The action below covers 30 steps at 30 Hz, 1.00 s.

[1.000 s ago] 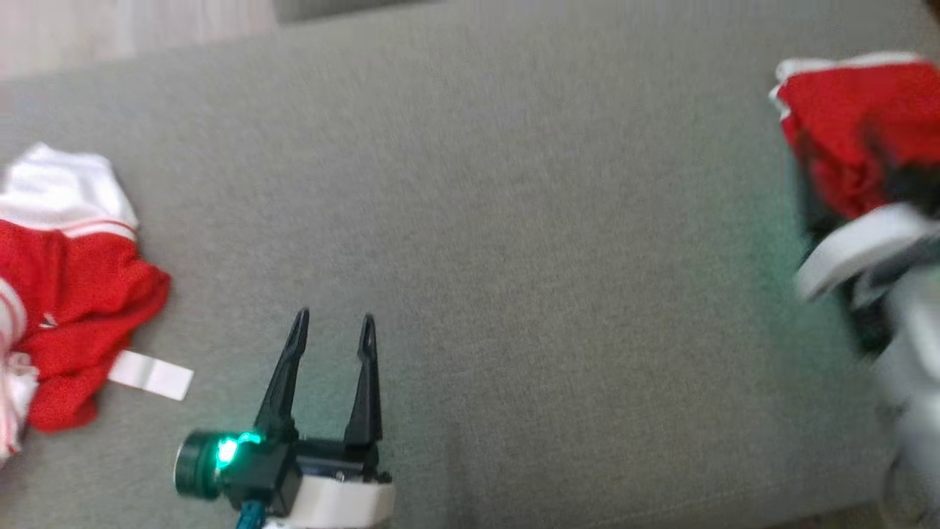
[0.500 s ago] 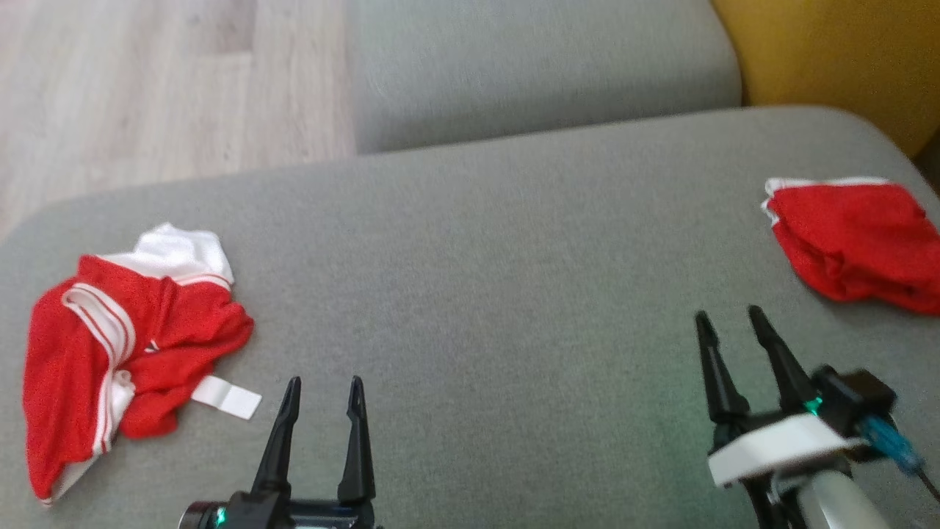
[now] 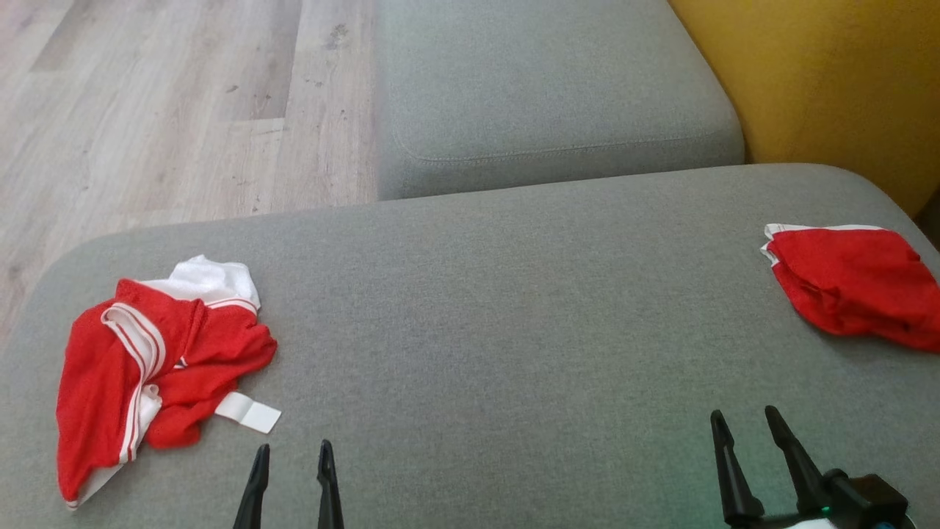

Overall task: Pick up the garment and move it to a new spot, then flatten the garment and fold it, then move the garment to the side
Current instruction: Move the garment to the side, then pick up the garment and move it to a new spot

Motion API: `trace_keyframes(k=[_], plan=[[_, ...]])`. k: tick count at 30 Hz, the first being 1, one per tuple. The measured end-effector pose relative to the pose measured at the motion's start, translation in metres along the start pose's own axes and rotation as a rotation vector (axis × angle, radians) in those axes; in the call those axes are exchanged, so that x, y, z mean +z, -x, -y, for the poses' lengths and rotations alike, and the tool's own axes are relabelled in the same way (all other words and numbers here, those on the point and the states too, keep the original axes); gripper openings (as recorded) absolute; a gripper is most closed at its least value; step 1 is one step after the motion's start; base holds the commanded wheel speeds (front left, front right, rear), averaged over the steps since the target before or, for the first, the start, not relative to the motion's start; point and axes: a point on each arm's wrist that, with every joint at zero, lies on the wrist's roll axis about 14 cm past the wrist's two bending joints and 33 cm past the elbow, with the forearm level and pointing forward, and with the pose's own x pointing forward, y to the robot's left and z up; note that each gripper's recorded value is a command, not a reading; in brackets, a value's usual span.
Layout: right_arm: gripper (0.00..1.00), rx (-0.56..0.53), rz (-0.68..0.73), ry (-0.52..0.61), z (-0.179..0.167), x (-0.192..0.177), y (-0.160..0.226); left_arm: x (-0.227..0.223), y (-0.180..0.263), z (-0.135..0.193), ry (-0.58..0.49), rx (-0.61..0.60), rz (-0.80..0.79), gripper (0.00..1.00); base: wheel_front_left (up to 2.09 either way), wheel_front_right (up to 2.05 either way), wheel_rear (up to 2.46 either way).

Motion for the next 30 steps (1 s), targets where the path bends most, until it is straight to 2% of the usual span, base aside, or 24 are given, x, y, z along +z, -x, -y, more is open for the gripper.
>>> trace_keyframes(k=[30], plan=[[1.0,0.032,-0.01,-0.008,-0.011,-0.004,-0.001,-0.001,0.005,-0.007,-0.009,0.017,0.001,1.0,0.0,0.0,0.0]])
